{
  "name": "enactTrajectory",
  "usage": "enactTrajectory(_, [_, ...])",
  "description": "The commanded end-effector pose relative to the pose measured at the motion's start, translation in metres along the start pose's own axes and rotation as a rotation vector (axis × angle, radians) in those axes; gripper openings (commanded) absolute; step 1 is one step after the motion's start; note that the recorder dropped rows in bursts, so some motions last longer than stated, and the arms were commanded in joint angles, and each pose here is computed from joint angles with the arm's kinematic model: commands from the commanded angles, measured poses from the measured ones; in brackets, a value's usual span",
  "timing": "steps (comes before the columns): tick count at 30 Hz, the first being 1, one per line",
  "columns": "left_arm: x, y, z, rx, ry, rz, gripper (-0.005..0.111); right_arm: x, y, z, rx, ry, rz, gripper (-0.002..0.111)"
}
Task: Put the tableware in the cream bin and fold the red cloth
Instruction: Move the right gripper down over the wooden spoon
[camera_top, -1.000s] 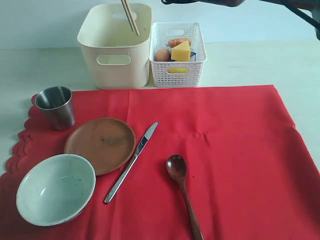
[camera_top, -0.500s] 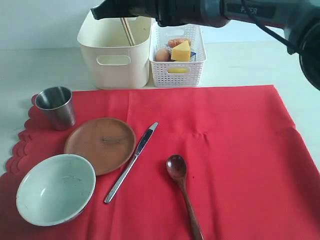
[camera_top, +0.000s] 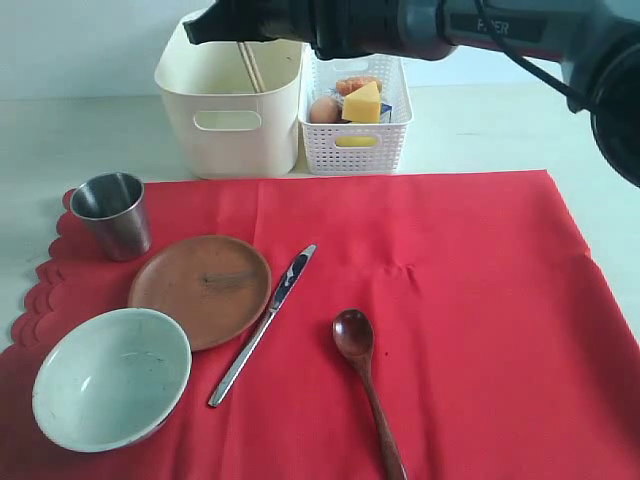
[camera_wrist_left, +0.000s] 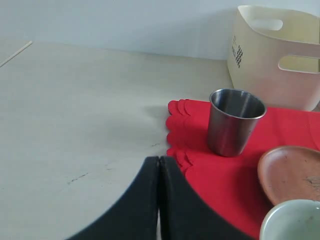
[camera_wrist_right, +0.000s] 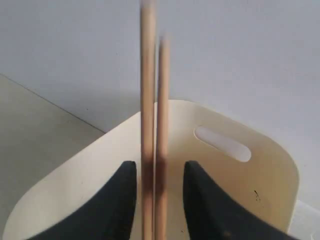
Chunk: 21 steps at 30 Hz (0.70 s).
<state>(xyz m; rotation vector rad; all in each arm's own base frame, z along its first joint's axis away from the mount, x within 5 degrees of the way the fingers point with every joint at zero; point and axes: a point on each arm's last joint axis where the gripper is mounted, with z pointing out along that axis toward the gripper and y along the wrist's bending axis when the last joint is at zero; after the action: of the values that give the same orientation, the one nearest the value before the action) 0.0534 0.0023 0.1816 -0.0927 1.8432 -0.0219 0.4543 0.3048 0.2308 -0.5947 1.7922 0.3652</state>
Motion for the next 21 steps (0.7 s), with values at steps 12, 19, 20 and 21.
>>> enactTrajectory(12, [0.0, 0.0, 0.0, 0.0, -0.01, 0.0, 0.0, -0.03, 0.009, -0.044, -0.011, -0.024, 0.065, 0.042])
enactTrajectory(19, [0.0, 0.0, 0.0, 0.0, -0.01, 0.0, 0.0, -0.032, 0.009, -0.095, -0.013, 0.015, 0.062, 0.042])
enactTrajectory(20, [0.0, 0.0, 0.0, 0.0, -0.01, 0.0, 0.0, -0.032, 0.008, -0.106, -0.013, 0.021, 0.057, 0.042])
enactTrajectory(21, [0.0, 0.0, 0.0, 0.0, -0.01, 0.0, 0.0, -0.032, 0.008, -0.117, -0.013, 0.026, 0.046, 0.042])
